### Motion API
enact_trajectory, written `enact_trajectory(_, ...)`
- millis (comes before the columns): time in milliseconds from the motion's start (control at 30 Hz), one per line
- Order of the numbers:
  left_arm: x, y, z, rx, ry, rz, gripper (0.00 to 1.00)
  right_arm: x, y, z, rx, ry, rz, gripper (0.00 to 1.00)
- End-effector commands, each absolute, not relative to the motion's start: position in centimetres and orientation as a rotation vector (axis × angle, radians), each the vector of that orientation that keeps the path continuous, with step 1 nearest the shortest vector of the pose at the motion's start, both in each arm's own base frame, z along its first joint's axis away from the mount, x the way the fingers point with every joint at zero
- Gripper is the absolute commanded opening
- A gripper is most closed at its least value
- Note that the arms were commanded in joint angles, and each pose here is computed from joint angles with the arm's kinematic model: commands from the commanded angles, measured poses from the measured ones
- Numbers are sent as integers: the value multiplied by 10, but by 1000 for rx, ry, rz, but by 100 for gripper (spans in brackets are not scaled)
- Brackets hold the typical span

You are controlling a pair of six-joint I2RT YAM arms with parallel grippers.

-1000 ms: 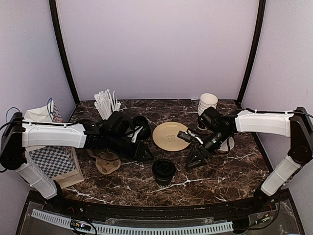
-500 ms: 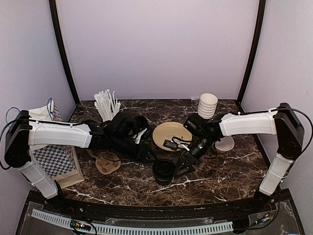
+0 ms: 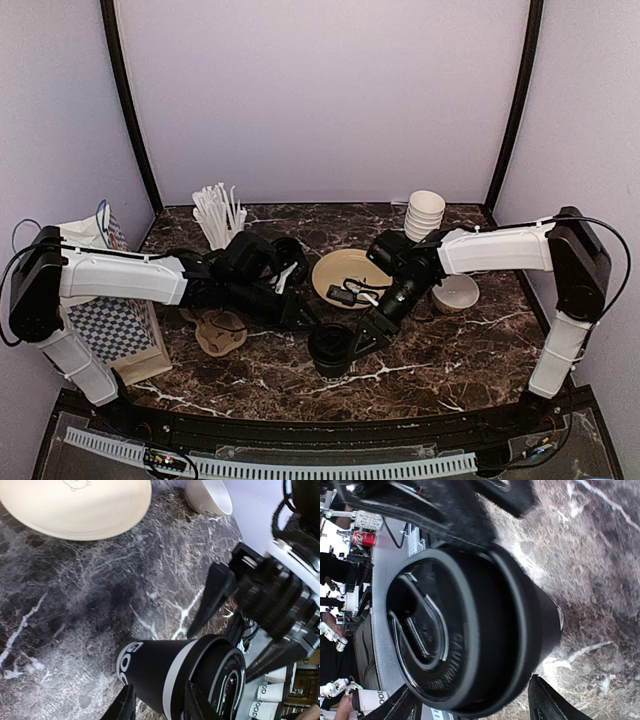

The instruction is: Pack the takeout coffee

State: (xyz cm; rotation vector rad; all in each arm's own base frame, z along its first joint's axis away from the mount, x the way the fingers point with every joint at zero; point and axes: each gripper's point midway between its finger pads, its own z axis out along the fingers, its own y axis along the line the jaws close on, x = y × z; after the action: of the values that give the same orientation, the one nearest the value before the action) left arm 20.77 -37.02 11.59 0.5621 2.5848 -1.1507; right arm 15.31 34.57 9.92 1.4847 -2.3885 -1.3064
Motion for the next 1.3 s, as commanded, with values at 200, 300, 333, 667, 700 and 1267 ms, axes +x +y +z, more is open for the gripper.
enact_trajectory(200, 175, -324, 61, 525, 2817, -920, 29, 223, 301, 10, 1456, -2809, -520, 72)
enact_trajectory(300, 171, -320, 57, 519, 2850, -886, 26, 235, 298, 11, 1488, -2839, -435, 72)
enact_trajectory(333, 171, -320, 57, 523, 2849, -887, 25, 237, 301, 18, 1504, -2832, -464, 71)
enact_trajectory(667, 193, -373, 157, 611, 2486, -1180, 40, 199, 333, 130, 1775, -2539, -1131, 76)
enact_trajectory(700, 196, -376, 167, 609, 2455, -1195, 44, 197, 333, 138, 1795, -2525, -1149, 77)
enact_trajectory(1267, 218, -368, 190, 636, 2362, -1022, 54, 211, 338, 160, 1896, -2549, -1121, 74)
